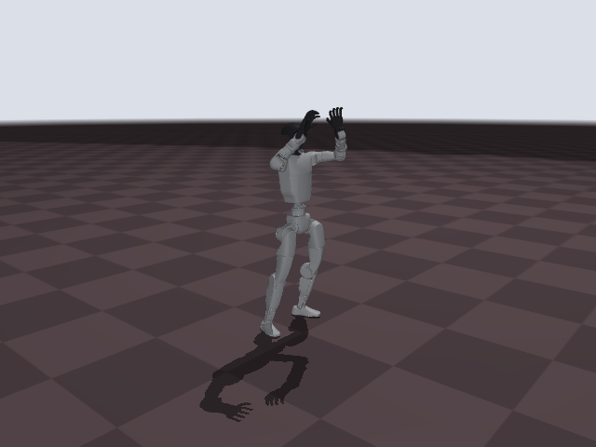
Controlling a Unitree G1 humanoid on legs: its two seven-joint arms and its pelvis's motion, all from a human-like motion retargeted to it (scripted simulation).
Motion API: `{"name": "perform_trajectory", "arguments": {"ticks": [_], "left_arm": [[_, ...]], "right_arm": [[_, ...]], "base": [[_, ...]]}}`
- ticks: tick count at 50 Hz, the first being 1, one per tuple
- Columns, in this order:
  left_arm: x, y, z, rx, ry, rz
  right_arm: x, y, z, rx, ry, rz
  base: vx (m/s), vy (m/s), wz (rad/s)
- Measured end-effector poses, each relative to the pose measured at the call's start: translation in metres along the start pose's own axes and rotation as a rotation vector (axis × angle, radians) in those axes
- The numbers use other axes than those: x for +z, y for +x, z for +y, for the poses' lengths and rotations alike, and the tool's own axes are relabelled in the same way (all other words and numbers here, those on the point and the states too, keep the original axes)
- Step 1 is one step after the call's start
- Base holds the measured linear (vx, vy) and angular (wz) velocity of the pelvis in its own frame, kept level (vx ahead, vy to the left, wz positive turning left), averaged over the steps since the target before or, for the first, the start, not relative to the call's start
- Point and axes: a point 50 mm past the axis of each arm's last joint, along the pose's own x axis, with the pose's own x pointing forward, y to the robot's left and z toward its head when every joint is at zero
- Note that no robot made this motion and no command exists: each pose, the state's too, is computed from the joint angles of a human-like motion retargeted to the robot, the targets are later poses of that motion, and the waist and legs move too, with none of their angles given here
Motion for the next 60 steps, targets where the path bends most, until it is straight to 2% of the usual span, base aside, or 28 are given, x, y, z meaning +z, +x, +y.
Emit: {"name": "perform_trajectory", "arguments": {"ticks": [5, 10, 13, 16, 20, 25, 30, 33, 38, 40, 47, 55, 60], "left_arm": [[-0.043, 0.063, -0.028, -0.071, 0.225, 0.229], [-0.065, 0.079, -0.031, -0.196, 0.177, 0.472], [-0.055, 0.08, -0.034, -0.21, 0.108, 0.421], [-0.037, 0.067, -0.03, -0.123, 0.021, 0.272], [-0.018, 0.018, 0.01, 0.034, -0.069, 0.091], [0.0, -0.061, 0.069, 0.22, -0.114, 0.039], [0.005, -0.068, 0.079, 0.233, -0.221, 0.046], [-0.003, -0.054, 0.069, 0.125, -0.287, 0.051], [-0.02, -0.043, 0.048, -0.208, -0.267, 0.059], [-0.02, -0.047, 0.04, -0.363, -0.332, 0.044], [-0.047, -0.083, 0.034, -0.76, -0.304, 0.184], [-0.074, -0.109, 0.053, -0.951, -0.132, 0.27], [-0.087, -0.126, 0.075, -0.921, -0.109, 0.37]], "right_arm": [[-0.028, 0.081, 0.022, -0.066, -0.077, 0.157], [-0.059, 0.107, 0.022, -0.094, 0.183, 0.458], [-0.066, 0.097, 0.024, -0.11, 0.297, 0.506], [-0.056, 0.075, 0.028, -0.067, 0.285, 0.399], [-0.023, 0.033, 0.021, 0.016, 0.182, 0.155], [0.01, -0.029, 0.004, 0.038, 0.106, -0.01], [0.015, -0.06, 0.009, 0.087, 0.224, 0.039], [0.009, -0.066, 0.01, 0.146, 0.347, 0.098], [-0.011, -0.064, 0.008, 0.302, 0.483, 0.177], [-0.018, -0.066, 0.008, 0.344, 0.466, 0.176], [-0.039, -0.086, 0.011, 0.58, 0.446, 0.253], [-0.055, -0.114, 0.019, 0.822, 0.266, 0.281], [-0.062, -0.142, 0.008, 0.87, 0.28, 0.388]], "base": [[-0.02, 0.0, 0.24], [0.0, 0.0, 0.0], [0.0, 0.0, 0.0], [0.0, 0.0, 0.06], [0.0, 0.0, 0.0], [0.0, 0.0, 0.0], [0.0, 0.0, 0.0], [0.0, 0.0, 0.0], [0.0, 0.0, 0.0], [0.0, 0.0, 0.0], [0.0, 0.0, 0.0], [0.0, 0.0, 0.0], [0.0, 0.0, 0.0]]}}
